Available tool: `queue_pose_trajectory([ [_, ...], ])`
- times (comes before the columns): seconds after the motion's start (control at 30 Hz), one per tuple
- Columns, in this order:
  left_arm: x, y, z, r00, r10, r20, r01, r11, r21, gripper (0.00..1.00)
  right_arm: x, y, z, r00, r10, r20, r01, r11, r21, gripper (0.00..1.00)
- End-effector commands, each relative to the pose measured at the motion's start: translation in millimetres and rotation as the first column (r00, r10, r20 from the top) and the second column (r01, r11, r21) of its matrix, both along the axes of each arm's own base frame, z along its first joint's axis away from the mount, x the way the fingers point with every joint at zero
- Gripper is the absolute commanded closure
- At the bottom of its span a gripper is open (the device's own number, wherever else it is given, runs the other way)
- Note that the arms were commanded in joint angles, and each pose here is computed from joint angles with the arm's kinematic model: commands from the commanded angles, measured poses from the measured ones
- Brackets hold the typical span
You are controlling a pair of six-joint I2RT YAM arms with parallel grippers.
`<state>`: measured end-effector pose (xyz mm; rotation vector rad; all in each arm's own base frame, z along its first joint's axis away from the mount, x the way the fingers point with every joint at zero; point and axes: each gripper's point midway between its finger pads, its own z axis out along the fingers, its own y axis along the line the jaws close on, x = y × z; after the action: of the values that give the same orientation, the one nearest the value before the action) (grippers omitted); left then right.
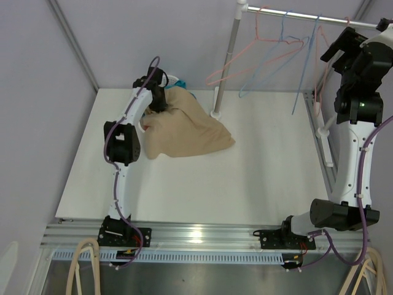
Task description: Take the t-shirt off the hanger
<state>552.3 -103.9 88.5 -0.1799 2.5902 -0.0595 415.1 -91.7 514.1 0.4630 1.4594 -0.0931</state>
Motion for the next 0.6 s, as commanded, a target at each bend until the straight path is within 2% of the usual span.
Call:
queue_pose_trajectory([
  [0.0, -12, 2, 49, 0.998, -0.014, 0.06, 0.015, 1.0, -0.017, 0.99, -7, 5, 2, 1.0, 0.022, 0.012, -0.023, 1.0, 0.013, 0.0],
  [0.03, -10, 2, 60, 0.996, -0.018, 0.09, 0.019, 1.0, -0.015, 0.95, -8, 5, 3, 1.0, 0.023, 0.015, -0.023, 1.0, 0.014, 0.01],
  [0.1, -4, 6, 92, 0.984, -0.011, 0.178, 0.012, 1.0, -0.008, 0.75, -10, 7, 4, 0.999, 0.029, 0.015, -0.029, 1.0, 0.013, 0.01],
  [0.23, 1, 11, 129, 0.962, -0.015, 0.273, 0.011, 1.0, 0.013, 0.68, -15, 9, 8, 0.999, 0.041, 0.025, -0.041, 0.999, 0.008, 0.0],
  [0.33, 2, 11, 150, 0.948, -0.006, 0.318, 0.004, 1.0, 0.007, 0.72, -17, 13, 10, 0.998, 0.053, 0.035, -0.054, 0.998, 0.013, 0.0],
  [0.47, -3, 13, 172, 0.932, 0.003, 0.363, -0.003, 1.0, -0.001, 0.7, -17, 17, 12, 0.997, 0.069, 0.04, -0.069, 0.998, 0.013, 0.0],
  [0.57, -11, 7, 188, 0.916, -0.004, 0.4, 0.013, 1.0, -0.021, 0.62, -17, 21, 11, 0.996, 0.078, 0.034, -0.078, 0.997, 0.011, 0.0],
])
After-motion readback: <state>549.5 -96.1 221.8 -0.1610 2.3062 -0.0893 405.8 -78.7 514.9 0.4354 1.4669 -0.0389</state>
